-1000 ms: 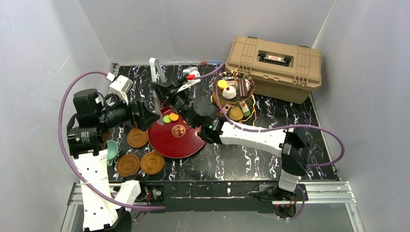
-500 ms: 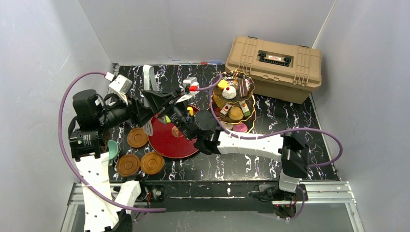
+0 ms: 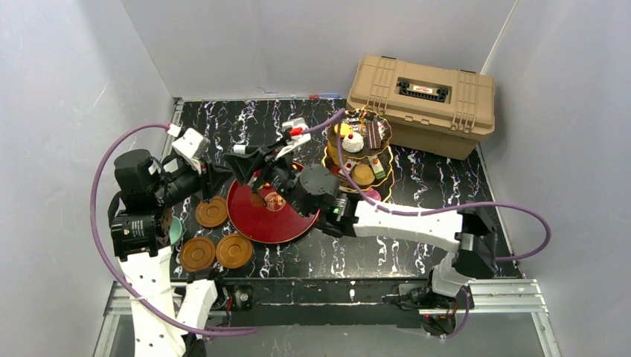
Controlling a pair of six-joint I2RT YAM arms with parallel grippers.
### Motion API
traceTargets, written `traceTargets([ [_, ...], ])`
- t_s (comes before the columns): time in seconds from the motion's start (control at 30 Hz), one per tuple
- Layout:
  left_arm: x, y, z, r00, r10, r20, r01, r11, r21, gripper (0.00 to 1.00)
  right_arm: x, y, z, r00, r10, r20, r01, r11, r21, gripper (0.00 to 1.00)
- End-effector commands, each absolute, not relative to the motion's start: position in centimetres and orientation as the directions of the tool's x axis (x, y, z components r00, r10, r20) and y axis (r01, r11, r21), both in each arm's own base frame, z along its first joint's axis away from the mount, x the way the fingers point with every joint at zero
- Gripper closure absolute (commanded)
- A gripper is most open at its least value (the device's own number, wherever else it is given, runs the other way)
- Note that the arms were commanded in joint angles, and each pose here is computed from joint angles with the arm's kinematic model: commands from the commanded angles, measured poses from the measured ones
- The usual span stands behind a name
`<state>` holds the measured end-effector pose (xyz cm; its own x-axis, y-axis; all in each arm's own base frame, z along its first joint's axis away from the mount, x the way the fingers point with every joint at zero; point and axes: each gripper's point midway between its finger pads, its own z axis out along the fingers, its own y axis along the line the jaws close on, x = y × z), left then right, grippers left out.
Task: Serve the afternoon tea
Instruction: Adjust the clamp.
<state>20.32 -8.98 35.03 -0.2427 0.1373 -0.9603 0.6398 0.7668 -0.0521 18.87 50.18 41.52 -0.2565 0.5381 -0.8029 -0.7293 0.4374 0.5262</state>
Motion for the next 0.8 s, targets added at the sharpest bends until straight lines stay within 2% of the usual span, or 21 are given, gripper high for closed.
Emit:
traceTargets([
  [0.0, 20.9, -8.8, 33.7, -0.230, 0.180, -0.956, 0.660, 0.751, -0.017, 0.88, 18.1, 46.4, 45.4, -0.255, 0.573, -0.779, -0.731, 0.412, 0.543, 0.43],
  [0.07, 20.9, -9.0, 32.9, -0.255, 0.167, -0.952, 0.667, 0.743, -0.049, 0.92, 18.6, 45.6, 44.1, -0.262, 0.560, -0.786, -0.716, 0.433, 0.547, 0.51],
  [0.13, 21.0, -9.1, 32.3, -0.277, 0.158, -0.948, 0.671, 0.738, -0.073, 0.93, 19.0, 44.7, 43.5, -0.264, 0.559, -0.786, -0.710, 0.439, 0.551, 0.65],
  [0.2, 20.8, -9.3, 32.2, -0.277, 0.156, -0.948, 0.678, 0.731, -0.078, 0.92, 19.1, 44.2, 43.4, -0.271, 0.568, -0.777, -0.712, 0.426, 0.559, 0.66],
  [0.27, 20.3, -10.0, 32.5, -0.269, 0.143, -0.952, 0.709, 0.699, -0.095, 0.82, 19.4, 44.3, 43.5, -0.290, 0.575, -0.765, -0.712, 0.405, 0.574, 0.63],
  [0.3, 19.7, -10.5, 32.7, -0.265, 0.134, -0.955, 0.732, 0.672, -0.109, 0.66, 19.4, 44.4, 43.8, -0.298, 0.581, -0.758, -0.713, 0.393, 0.581, 0.63],
  [0.37, 18.4, -11.6, 32.6, -0.269, 0.099, -0.958, 0.772, 0.616, -0.153, 0.45, 19.4, 44.6, 44.7, -0.301, 0.603, -0.739, -0.717, 0.368, 0.592, 0.63],
  [0.43, 17.7, -12.3, 32.3, -0.279, 0.046, -0.959, 0.779, 0.594, -0.198, 0.35, 19.3, 44.6, 45.8, -0.295, 0.644, -0.706, -0.727, 0.328, 0.603, 0.64],
  [0.6, 17.5, -12.6, 33.2, -0.269, -0.091, -0.959, 0.729, 0.631, -0.265, 0.20, 19.2, 45.7, 48.1, -0.298, 0.701, -0.648, -0.744, 0.255, 0.618, 0.69],
  [0.7, 17.9, -12.2, 34.5, -0.224, -0.126, -0.966, 0.700, 0.669, -0.250, 0.17, 19.1, 46.6, 48.7, -0.308, 0.724, -0.617, -0.744, 0.221, 0.630, 0.72],
  [0.77, 18.9, -11.0, 35.0, -0.152, -0.106, -0.983, 0.648, 0.740, -0.180, 0.15, 19.0, 47.1, 49.0, -0.316, 0.736, -0.599, -0.744, 0.200, 0.638, 0.73],
])
